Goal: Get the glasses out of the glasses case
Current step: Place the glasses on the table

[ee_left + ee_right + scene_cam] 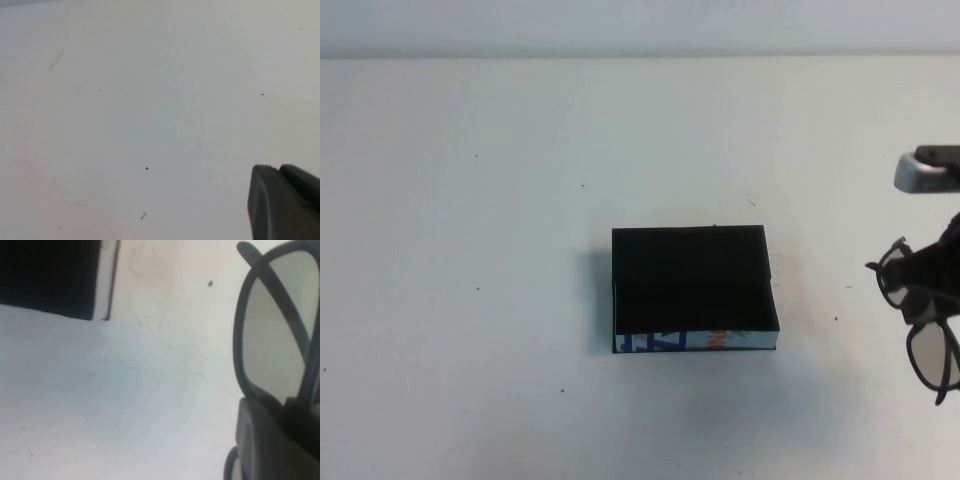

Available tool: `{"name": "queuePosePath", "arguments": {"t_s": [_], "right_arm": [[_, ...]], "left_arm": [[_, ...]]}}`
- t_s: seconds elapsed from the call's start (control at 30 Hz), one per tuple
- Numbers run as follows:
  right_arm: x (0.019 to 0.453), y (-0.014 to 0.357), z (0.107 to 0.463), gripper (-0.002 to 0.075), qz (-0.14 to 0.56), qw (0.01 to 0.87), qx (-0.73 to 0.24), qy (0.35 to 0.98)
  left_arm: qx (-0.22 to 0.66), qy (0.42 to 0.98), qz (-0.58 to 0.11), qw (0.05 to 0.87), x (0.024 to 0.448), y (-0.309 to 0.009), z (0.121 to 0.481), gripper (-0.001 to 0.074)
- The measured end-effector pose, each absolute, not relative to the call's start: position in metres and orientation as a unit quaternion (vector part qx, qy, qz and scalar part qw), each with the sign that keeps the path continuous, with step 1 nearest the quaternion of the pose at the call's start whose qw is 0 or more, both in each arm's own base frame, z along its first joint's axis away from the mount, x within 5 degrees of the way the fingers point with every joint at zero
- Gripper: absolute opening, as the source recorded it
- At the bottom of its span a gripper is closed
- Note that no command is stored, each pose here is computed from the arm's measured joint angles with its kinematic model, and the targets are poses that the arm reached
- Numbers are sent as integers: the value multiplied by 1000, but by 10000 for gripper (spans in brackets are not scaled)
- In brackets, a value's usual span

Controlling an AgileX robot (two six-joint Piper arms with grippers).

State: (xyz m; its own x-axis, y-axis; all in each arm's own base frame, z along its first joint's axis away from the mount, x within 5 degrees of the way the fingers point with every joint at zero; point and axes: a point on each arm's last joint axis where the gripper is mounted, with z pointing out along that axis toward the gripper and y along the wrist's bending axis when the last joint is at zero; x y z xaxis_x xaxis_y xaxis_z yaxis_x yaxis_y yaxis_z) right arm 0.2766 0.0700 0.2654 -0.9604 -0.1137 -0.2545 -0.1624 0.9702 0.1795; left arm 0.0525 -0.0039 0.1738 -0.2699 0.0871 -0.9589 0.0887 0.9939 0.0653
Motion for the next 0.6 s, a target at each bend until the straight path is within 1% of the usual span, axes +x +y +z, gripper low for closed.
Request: {"name": "queuePosePath", "arguments": {"t_s": [0.1, 0.2, 0.47, 0.6], "right_arm": [[268, 66, 242, 58, 96, 136, -49, 985], [267, 64, 222, 57, 92, 137, -40, 985], [288, 67, 186, 57, 86, 124, -26, 988], [294, 68, 176, 57, 87, 122, -20, 988]], "left_arm": [[55, 797, -1, 602, 53, -4, 174, -4], [55, 797, -1, 602, 53, -4, 174, -4], [55, 797, -1, 602, 53, -4, 174, -4], [55, 797, -1, 602, 53, -4, 174, -4]]}}
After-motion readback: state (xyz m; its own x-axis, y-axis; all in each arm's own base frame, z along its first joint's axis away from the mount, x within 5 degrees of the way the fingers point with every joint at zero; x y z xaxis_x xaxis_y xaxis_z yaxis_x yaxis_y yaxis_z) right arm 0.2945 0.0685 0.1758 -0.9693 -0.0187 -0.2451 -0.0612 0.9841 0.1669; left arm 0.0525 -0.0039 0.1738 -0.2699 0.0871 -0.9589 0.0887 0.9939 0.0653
